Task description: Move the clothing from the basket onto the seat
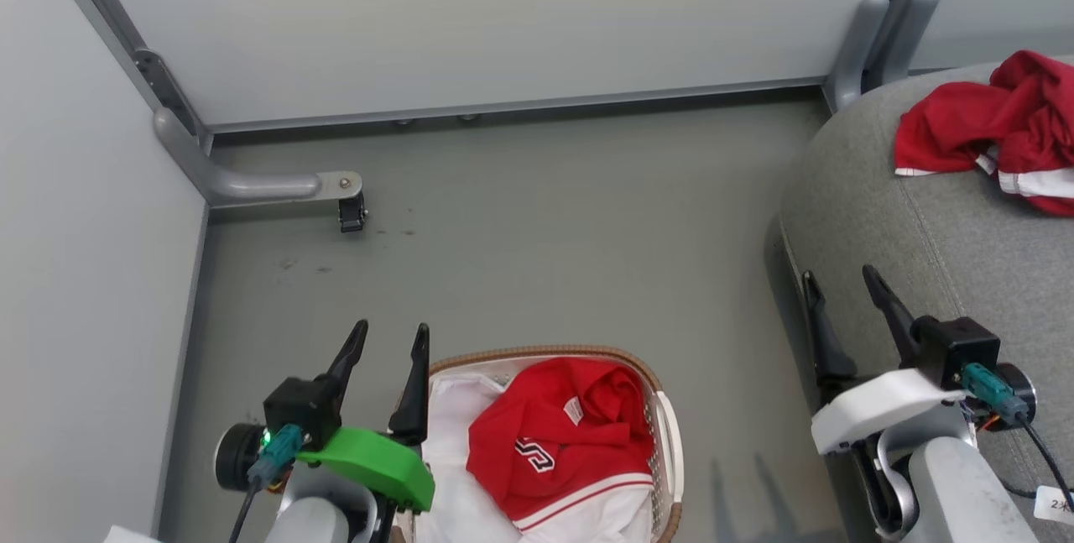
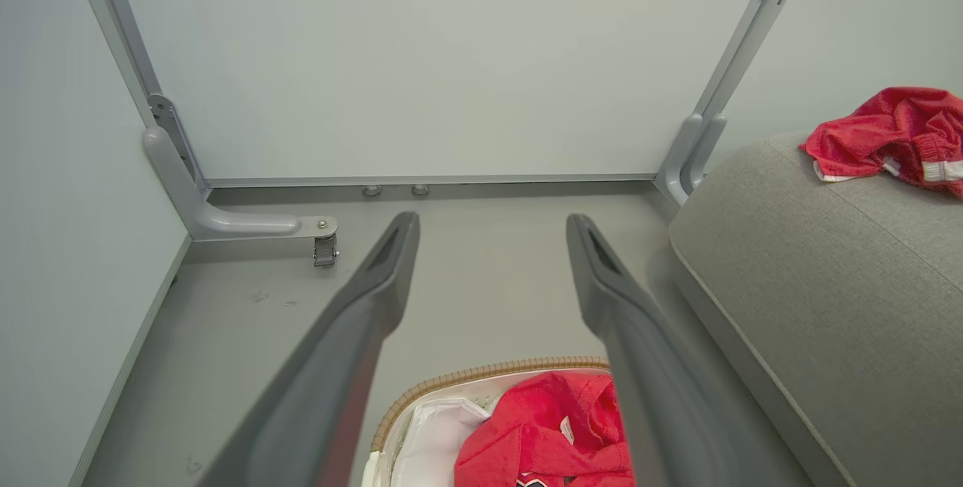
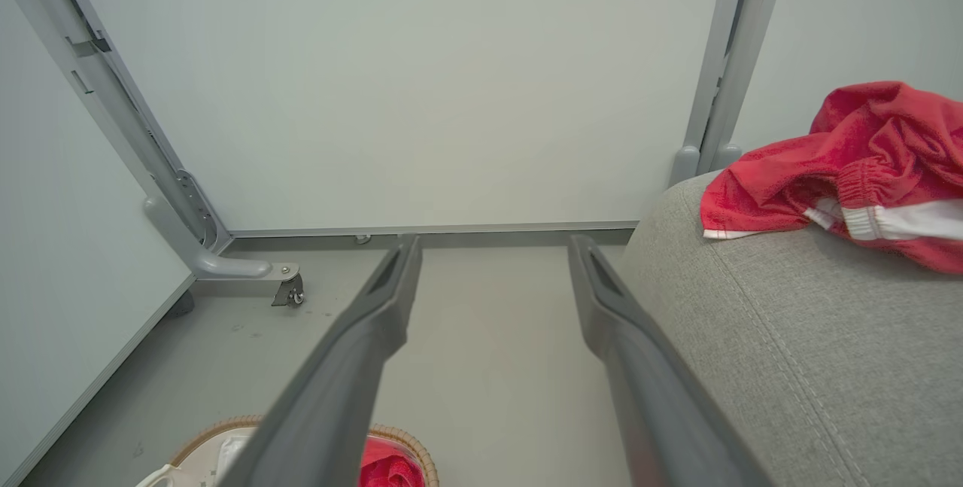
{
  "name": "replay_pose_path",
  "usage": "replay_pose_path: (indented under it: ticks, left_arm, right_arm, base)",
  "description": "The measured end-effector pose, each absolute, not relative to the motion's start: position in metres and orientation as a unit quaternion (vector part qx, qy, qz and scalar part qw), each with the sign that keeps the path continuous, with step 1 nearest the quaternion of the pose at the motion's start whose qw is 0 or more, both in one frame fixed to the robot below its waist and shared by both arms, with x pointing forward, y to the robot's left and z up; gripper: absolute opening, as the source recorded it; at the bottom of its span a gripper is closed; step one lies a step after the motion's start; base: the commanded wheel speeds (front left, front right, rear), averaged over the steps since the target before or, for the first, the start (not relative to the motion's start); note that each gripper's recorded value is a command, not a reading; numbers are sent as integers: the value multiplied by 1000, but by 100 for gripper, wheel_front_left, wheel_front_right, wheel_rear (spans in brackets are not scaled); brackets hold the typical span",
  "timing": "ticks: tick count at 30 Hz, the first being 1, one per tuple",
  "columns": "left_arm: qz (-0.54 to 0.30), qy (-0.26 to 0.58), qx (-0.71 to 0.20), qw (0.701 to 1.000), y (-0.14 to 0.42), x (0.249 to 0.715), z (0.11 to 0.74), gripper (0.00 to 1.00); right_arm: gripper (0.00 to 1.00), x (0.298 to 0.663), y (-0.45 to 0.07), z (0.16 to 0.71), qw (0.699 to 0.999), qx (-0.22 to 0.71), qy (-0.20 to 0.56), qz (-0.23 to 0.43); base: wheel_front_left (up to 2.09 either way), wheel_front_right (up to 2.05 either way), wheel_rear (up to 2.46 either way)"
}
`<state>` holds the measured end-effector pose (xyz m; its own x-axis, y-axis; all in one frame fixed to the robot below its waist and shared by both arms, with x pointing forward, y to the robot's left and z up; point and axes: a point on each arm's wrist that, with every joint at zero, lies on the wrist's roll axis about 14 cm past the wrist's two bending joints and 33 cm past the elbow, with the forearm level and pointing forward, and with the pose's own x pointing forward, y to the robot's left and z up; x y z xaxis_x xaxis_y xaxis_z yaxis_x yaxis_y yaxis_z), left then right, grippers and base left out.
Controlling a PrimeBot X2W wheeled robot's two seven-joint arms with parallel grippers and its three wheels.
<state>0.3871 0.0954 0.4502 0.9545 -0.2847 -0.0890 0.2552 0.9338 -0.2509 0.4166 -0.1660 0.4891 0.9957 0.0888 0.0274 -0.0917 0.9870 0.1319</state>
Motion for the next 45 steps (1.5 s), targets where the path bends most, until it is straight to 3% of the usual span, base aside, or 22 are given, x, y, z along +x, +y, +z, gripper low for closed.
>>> replay_pose_path:
  ticks: [6,12,23,33,45]
  left_arm:
    - [-203,80,-81,973,58,419,438,100]
    - [-285,150,-51,945,8,440,385,100]
    - [-369,352,29,860,-15,413,241,100]
    - [-418,432,112,791,-5,405,153,100]
    - [-419,459,107,776,-23,410,104,100]
  right_arm:
    - [100,445,-184,500,997,60,-35,21]
    - [100,474,-210,491,998,53,-40,-13]
    - [100,501,-235,450,998,53,-14,-39]
    - [100,505,-250,400,997,45,37,-54]
    - [100,493,-269,366,993,38,83,-77]
  base:
    - [0,0,0]
    - [0,0,0]
    - [0,0,0]
    - [0,0,0]
    - [0,0,0]
